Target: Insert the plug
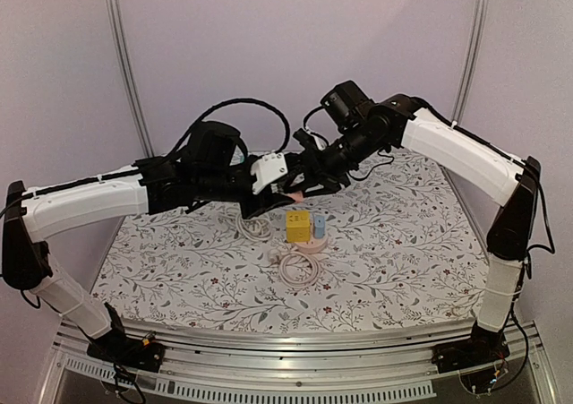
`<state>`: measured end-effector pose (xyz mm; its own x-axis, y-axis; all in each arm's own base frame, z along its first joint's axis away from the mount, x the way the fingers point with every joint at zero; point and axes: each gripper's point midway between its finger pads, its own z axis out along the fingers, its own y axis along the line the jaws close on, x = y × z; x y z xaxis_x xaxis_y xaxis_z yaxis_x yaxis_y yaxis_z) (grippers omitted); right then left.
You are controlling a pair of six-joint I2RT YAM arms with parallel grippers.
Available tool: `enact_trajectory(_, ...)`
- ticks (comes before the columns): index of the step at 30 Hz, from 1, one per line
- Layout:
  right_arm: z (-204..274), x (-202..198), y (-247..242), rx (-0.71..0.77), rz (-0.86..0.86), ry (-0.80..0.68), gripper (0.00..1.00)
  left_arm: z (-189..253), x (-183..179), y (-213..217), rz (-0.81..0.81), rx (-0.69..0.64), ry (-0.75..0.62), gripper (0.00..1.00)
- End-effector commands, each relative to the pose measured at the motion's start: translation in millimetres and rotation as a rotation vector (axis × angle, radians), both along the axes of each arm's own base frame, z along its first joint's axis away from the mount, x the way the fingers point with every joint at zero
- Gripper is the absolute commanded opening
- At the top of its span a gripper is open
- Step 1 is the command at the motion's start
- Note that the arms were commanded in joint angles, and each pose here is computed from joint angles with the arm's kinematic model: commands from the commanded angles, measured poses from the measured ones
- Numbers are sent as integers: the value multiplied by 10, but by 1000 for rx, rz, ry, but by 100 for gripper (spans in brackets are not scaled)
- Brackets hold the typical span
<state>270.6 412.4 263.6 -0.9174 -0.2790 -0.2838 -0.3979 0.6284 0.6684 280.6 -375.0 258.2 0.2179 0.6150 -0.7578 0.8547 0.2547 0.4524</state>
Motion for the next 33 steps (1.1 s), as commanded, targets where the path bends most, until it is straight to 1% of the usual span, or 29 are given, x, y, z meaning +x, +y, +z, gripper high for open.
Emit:
enact_trajectory(1,289,-103,-44,69,-7,-5,51,283,95,-7,58,-76,-56,0)
enact_trajectory(2,304,-83,-57,76,-16,-8,64,351,93,8,68,-101,-59,0)
enact_trajectory(4,366,-25,-130,107,-43,-8,84,472,61,32,81,-161,-52,0)
enact_trajectory(5,372,4,-182,127,-57,0,91,561,45,55,88,-202,-52,0)
enact_trajectory(6,400,28,-219,156,-64,3,96,637,21,78,94,-244,-48,0)
enact_trajectory(7,525,30,-269,208,-71,-3,98,710,-10,92,94,-290,-40,0)
enact_trajectory(10,831,-15,-356,368,-46,-16,99,967,-135,114,61,-437,-20,0)
enact_trajectory(12,991,-85,-362,460,-18,1,99,1061,-206,116,36,-497,2,0)
enact_trajectory(14,1149,-161,-341,537,23,1,99,1140,-243,128,25,-550,20,0)
enact_trajectory(18,1320,-296,-319,633,102,25,95,1335,-321,157,-11,-662,42,0)
enact_trajectory(22,1441,-373,-307,686,151,58,89,1413,-383,143,-64,-704,63,0)
enact_trajectory(29,1442,-426,-279,702,188,124,77,1425,-528,45,-183,-713,87,0)
enact_trajectory(33,1415,-486,-222,696,216,168,74,1422,-532,7,-203,-721,86,0)
